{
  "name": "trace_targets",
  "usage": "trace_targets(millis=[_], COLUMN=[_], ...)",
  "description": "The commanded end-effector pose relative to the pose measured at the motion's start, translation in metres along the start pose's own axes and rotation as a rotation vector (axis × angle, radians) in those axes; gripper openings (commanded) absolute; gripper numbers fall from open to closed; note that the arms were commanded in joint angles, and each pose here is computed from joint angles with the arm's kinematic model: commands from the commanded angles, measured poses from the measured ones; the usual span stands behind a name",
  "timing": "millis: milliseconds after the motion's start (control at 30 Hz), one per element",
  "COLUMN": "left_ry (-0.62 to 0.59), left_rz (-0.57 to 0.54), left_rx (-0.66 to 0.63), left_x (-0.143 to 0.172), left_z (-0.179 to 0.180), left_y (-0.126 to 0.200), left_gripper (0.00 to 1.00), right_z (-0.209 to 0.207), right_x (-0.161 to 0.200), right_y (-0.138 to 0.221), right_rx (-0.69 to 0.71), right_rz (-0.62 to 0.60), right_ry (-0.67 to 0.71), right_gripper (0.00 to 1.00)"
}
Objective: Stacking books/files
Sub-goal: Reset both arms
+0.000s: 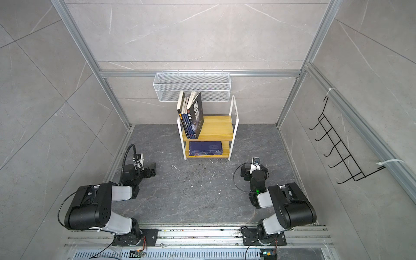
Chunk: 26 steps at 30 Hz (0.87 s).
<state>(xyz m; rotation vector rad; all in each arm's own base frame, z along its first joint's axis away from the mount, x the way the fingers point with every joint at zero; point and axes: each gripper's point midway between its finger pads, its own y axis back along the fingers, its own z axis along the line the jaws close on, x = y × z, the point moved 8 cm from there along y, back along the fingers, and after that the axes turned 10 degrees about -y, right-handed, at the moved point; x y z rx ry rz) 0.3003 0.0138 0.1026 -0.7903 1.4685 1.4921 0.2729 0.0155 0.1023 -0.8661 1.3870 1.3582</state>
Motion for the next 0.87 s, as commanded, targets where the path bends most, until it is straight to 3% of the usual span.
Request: trace_targets(millis=[0,133,500,733,833], left_ry=[0.007,0.008,0.024,0.015,0.007], left_rz=[-0.059,-0.058,-0.058,-0.181,-0.151], left_rx=[-0.026,-0.024,-0.074,-0.106,-0.078], left_x=[-0.016,-0.015,-0.014,-0.005,-0.007], left_z=[0.007,0.006,0.01,0.006,0.005], left_y=[-0.002,-0.002,-0.001,0.021,0.015], left_gripper=[1.0,1.0,1.0,1.0,1.0], right_z=[0.007,0.013,0.012,0.012,0.012], right_x=[-0.022,-0.028,-0.028,-0.027,-0.027], right_y=[-0.005,-0.03,-0.029,-0.029,-0.029], right_rx=[-0.023,0.024,0.03,0.03,0.029], right_rz=[-0.096,0.011,0.011,0.013,0.014], right_ry=[-0.026,-0.01,-0.012,-0.011,-0.011], right_gripper=[0.99,0.99,0.99,0.99,0.99])
